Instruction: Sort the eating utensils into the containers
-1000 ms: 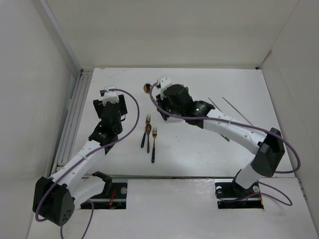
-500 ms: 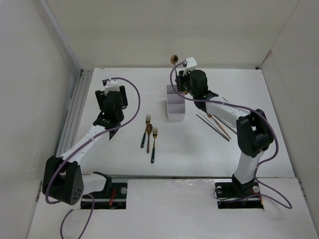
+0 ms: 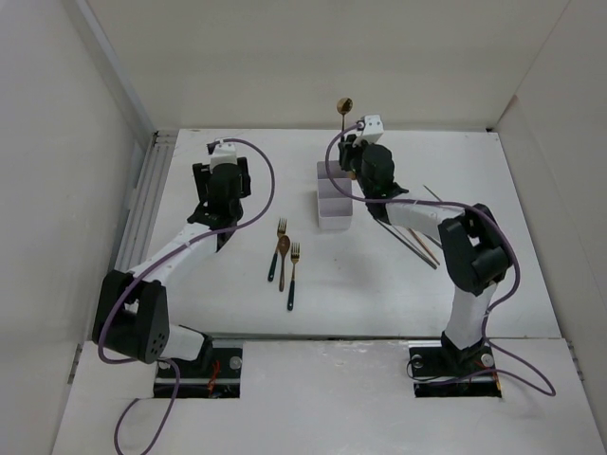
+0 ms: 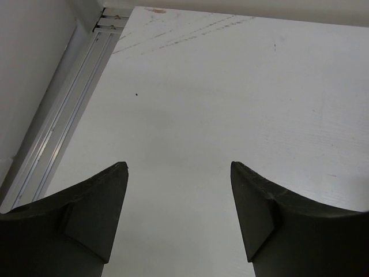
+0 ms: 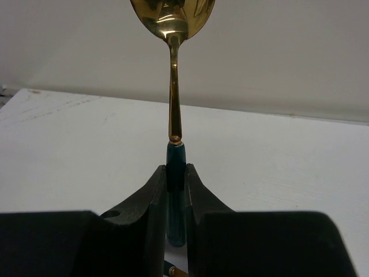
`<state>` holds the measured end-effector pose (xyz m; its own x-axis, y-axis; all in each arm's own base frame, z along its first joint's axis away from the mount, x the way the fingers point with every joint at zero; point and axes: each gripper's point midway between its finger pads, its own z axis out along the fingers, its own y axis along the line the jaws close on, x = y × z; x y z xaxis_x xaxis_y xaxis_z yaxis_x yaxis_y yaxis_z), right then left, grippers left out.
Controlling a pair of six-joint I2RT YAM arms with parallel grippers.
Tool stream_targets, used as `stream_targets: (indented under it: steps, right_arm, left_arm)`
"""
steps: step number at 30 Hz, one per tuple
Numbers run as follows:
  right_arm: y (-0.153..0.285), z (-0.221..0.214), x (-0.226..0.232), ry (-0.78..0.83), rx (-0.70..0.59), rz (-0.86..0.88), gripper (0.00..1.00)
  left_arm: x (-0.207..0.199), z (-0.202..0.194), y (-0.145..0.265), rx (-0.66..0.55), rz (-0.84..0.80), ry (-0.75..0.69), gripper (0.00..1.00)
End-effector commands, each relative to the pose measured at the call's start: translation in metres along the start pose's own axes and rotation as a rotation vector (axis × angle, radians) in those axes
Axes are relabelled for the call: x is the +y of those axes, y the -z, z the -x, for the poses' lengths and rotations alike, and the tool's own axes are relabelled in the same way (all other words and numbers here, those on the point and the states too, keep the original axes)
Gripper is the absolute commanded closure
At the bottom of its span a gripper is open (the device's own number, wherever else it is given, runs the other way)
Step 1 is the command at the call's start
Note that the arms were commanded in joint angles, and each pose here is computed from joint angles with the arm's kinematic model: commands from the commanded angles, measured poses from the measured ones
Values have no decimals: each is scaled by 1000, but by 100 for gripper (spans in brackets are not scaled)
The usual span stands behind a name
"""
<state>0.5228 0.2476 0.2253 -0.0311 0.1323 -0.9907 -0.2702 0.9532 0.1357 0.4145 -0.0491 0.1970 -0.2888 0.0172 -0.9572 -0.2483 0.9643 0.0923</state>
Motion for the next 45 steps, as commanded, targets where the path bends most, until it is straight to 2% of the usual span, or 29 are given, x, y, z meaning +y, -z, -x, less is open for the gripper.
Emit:
stream_targets:
  steps: [1, 17, 25, 27, 30, 32, 35, 41, 45]
  right_arm:
    - [-3, 16, -1, -46, -92, -23, 100]
    - [9, -27, 12, -60, -21, -18, 100]
    - [8, -29, 9, -43, -2, -30, 100]
    - [6, -32, 11, -16, 9, -21, 96]
    - [8, -40, 16, -4, 50, -16, 84]
    - [8, -35, 18, -7, 43, -6, 62]
    - [8, -35, 18, -7, 43, -5, 46]
    - [16, -31, 23, -6, 42, -7, 45]
    - [25, -16, 33, 12, 29, 15, 45]
  left_arm:
    - [-1, 32, 0, -73, -4, 44, 31]
    - [8, 26, 1, -80, 16, 42, 30]
    - [12, 28, 4, -96, 24, 45, 29]
    - [12, 26, 4, -98, 24, 45, 29]
    - [12, 26, 4, -98, 24, 45, 29]
    - [13, 27, 6, -105, 23, 51, 29]
    - [17, 26, 4, -112, 32, 47, 29]
    - [9, 21, 8, -110, -31, 24, 29]
    - [-7, 2, 14, -55, -149, -32, 35]
